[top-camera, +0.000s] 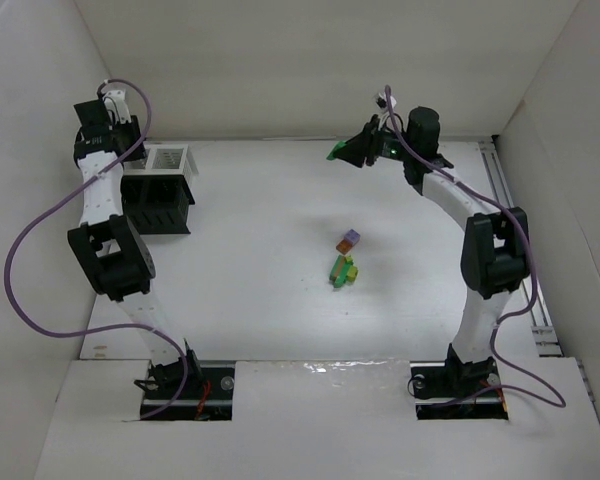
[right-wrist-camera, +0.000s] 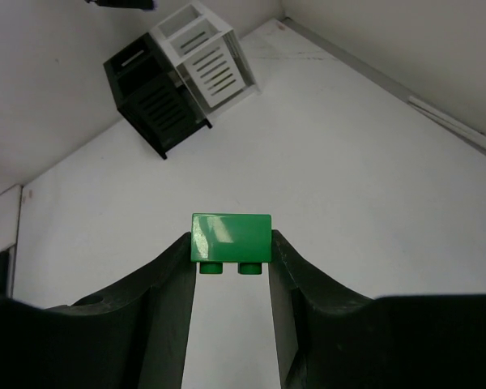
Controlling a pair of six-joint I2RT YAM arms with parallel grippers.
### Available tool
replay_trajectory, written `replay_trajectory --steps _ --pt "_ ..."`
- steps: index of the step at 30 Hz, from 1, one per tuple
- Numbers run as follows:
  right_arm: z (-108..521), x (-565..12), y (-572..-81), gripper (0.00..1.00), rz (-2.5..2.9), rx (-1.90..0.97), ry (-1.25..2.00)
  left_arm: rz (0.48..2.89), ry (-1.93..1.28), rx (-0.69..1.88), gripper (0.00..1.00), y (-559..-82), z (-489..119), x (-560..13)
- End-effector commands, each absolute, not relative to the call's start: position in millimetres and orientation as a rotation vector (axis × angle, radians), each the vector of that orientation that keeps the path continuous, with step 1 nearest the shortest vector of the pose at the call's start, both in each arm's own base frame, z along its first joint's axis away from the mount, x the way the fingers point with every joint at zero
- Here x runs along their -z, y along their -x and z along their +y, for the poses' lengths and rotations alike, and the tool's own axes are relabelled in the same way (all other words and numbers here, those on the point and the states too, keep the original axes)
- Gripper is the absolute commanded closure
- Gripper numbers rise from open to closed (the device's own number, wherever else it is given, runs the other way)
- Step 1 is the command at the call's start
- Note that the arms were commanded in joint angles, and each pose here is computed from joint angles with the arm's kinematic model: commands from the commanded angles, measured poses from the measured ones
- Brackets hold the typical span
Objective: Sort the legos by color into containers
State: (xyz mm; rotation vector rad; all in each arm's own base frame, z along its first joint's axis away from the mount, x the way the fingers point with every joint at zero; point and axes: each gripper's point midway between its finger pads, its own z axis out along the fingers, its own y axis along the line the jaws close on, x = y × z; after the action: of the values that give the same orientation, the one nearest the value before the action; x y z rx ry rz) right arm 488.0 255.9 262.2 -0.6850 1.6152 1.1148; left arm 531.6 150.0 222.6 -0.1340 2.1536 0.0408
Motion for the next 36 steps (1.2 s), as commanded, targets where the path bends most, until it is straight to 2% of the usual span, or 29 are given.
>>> replay_trajectory --steps 1,19,25,29,31,32,36 --pt "280.7 -299.6 -475.2 1.00 1.494 -1.169 0.765 2.032 0.126 -0.024 1.00 -533.2 153.0 -263.1" --pt "287.8 -308.8 -479.9 1.00 1.469 -1.127 0.756 2.036 0.228 -0.173 1.00 -569.5 198.3 -246.7" --pt "293.3 -314.2 -484.2 1.00 1.452 -1.122 0.760 2.087 0.237 -0.183 0.96 -566.3 191.1 -226.9" --pt "293.5 -321.9 -484.9 1.00 1.434 -1.116 0.765 2.098 0.219 -0.181 0.87 -566.9 185.9 -222.8" --pt "294.0 -317.1 -486.8 1.00 1.443 -1.119 0.762 2.108 0.215 -0.170 0.75 -566.2 183.9 -218.1" --pt "294.0 -317.1 -486.8 1.00 1.443 -1.119 0.762 2.108 0.215 -0.169 0.61 -566.2 183.9 -218.1" --pt "298.1 -321.2 -485.9 1.00 1.434 -1.117 0.764 2.109 0.199 -0.154 0.49 -566.3 176.5 -217.3"
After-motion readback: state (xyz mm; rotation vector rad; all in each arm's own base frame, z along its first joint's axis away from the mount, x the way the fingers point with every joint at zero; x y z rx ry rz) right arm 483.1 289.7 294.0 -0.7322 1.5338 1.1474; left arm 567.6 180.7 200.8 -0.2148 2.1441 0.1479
